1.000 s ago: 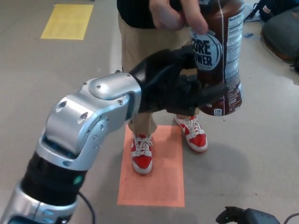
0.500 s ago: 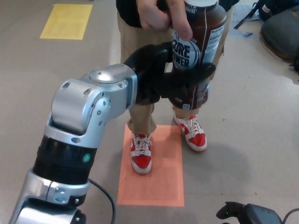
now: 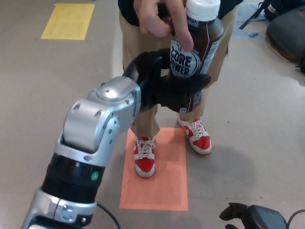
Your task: The robot recieved a bottle of protein shake from a person using its left hand and then shake the protein up and down 2 two times and hand it back to the person
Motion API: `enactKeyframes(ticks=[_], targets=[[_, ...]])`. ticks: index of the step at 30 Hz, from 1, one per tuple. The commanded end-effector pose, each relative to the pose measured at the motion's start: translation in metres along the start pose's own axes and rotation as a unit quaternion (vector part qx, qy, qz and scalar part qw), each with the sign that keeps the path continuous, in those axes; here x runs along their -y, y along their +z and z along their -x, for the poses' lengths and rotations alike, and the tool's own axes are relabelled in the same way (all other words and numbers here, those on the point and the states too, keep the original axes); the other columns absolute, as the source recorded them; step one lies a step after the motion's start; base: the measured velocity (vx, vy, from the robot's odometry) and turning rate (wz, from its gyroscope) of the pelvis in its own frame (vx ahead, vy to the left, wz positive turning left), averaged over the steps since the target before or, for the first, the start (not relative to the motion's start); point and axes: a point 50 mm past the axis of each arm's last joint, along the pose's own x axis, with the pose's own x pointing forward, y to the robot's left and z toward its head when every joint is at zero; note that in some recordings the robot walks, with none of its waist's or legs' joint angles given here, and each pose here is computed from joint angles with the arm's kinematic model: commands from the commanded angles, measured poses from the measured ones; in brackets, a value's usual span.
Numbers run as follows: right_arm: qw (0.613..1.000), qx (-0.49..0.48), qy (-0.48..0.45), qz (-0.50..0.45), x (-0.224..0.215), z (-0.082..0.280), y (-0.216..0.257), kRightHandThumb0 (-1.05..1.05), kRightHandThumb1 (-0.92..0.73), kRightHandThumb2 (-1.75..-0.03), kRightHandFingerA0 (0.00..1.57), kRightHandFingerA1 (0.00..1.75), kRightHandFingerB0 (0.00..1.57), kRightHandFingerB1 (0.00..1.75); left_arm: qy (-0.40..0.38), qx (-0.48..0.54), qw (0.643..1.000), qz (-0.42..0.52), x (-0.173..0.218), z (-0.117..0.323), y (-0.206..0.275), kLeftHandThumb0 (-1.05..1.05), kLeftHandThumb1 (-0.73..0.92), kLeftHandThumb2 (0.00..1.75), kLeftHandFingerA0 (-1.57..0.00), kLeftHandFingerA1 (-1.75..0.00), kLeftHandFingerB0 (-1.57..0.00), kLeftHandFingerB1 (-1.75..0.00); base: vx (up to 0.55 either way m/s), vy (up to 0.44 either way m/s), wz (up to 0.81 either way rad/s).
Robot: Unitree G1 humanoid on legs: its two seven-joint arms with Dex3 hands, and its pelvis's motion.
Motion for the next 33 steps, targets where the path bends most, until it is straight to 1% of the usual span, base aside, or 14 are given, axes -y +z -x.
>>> enactKeyframes(ticks=[1, 6, 7, 8, 10, 11, 13, 16, 18, 19, 22, 23, 29, 33], targets=[[1.0, -0.003, -0.007, 0.001, 0.004, -0.001, -0.003, -0.41, -0.69, -0.86, 0.96, 0.82, 0.77, 0.55, 0.08, 0.112, 0.989, -0.061, -0.008, 0.006, 0.008, -0.19, 0.81, 0.75, -0.86, -1.47, -0.75, -1.18, 0.0, 0.0, 0.0], [1.0, -0.005, -0.005, -0.003, 0.004, -0.001, -0.004, -0.41, -0.7, -0.84, 0.97, 0.87, 0.77, 0.53, 0.085, 0.114, 0.988, -0.06, -0.011, 0.007, 0.003, -0.18, 0.82, 0.74, -0.89, -1.55, -0.72, -1.24, 0.0, 0.0, 0.0], [1.0, -0.007, -0.005, -0.004, 0.004, -0.001, -0.004, -0.41, -0.71, -0.84, 0.98, 0.95, 0.78, 0.53, 0.081, 0.112, 0.989, -0.052, -0.014, 0.008, -0.002, -0.2, 0.83, 0.71, -0.87, -1.64, -0.64, -1.32, 0.0, 0.0, 0.0], [1.0, -0.008, -0.005, -0.005, 0.004, -0.001, -0.004, -0.41, -0.71, -0.84, 0.98, 0.95, 0.78, 0.53, 0.079, 0.112, 0.989, -0.049, -0.016, 0.009, -0.004, -0.2, 0.83, 0.71, -0.87, -1.64, -0.64, -1.32, 0.0, 0.0, 0.0], [1.0, -0.013, -0.004, -0.011, 0.004, -0.002, -0.004, -0.42, -0.72, -0.8, 0.95, 0.88, 0.78, 0.53, 0.083, 0.103, 0.99, -0.049, -0.022, 0.01, -0.017, -0.18, 0.82, 0.73, -0.93, -1.61, -0.68, -1.24, 0.0, 0.0, 0.0], [1.0, -0.014, -0.003, -0.011, 0.004, -0.002, -0.004, -0.41, -0.71, -0.76, 0.96, 0.87, 0.78, 0.53, 0.086, 0.093, 0.991, -0.045, -0.026, 0.012, -0.025, -0.17, 0.82, 0.74, -0.92, -1.62, -0.67, -1.26, 0.0, 0.0, 0.0], [1.0, -0.011, -0.007, -0.01, 0.005, -0.001, -0.005, -0.39, -0.67, -0.75, 0.98, 0.9, 0.8, 0.53, 0.091, 0.08, 0.992, -0.04, -0.03, 0.013, -0.034, -0.18, 0.82, 0.73, -0.92, -1.59, -0.68, -1.22, 0.0, 0.0, 0.0], [1.0, -0.008, -0.013, -0.012, 0.005, -0.001, -0.004, -0.4, -0.69, -0.77, 0.98, 0.82, 0.81, 0.52, 0.102, 0.053, 0.993, -0.028, -0.039, 0.017, -0.058, -0.21, 0.84, 0.71, -0.91, -1.61, -0.68, -1.2, 0.0, 0.0, 0.0], [1.0, -0.009, -0.012, -0.009, 0.006, -0.002, -0.004, -0.41, -0.7, -0.79, 0.98, 0.83, 0.8, 0.52, 0.105, 0.039, 0.993, -0.027, -0.043, 0.019, -0.07, -0.21, 0.81, 0.71, -0.91, -1.58, -0.69, -1.18, 0.0, 0.0, 0.0], [1.0, -0.011, -0.011, -0.008, 0.007, -0.003, -0.004, -0.42, -0.71, -0.8, 0.98, 0.79, 0.8, 0.5, 0.106, 0.03, 0.994, -0.018, -0.046, 0.021, -0.078, -0.21, 0.83, 0.7, -0.87, -1.59, -0.67, -1.17, 0.0, 0.0, 0.0], [1.0, -0.014, -0.01, -0.012, 0.007, -0.004, -0.004, -0.42, -0.71, -0.8, 0.98, 0.81, 0.8, 0.5, 0.104, 0.021, 0.994, -0.003, -0.051, 0.024, -0.091, -0.21, 0.83, 0.7, -0.86, -1.62, -0.65, -1.2, 0.0, 0.0, 0.0], [1.0, -0.014, -0.009, -0.009, 0.007, -0.005, -0.004, -0.41, -0.71, -0.78, 0.98, 0.85, 0.79, 0.5, 0.105, 0.014, 0.994, 0.002, -0.053, 0.026, -0.096, -0.22, 0.84, 0.69, -0.84, -1.62, -0.64, -1.15, 0.0, 0.0, 0.0], [1.0, -0.007, -0.01, -0.01, 0.007, -0.003, -0.004, -0.42, -0.68, -0.84, 0.99, 0.84, 0.79, 0.51, 0.108, -0.005, 0.994, 0.015, -0.056, 0.03, -0.113, -0.22, 0.83, 0.7, -0.86, -1.61, -0.65, -1.09, 0.0, 0.0, 0.0], [1.0, -0.011, -0.009, -0.013, 0.006, -0.002, -0.005, -0.43, -0.7, -0.81, 0.97, 0.84, 0.78, 0.52, 0.109, -0.01, 0.994, 0.019, -0.056, 0.033, -0.121, -0.22, 0.83, 0.7, -0.85, -1.6, -0.65, -1.06, 0.0, 0.0, 0.0]])
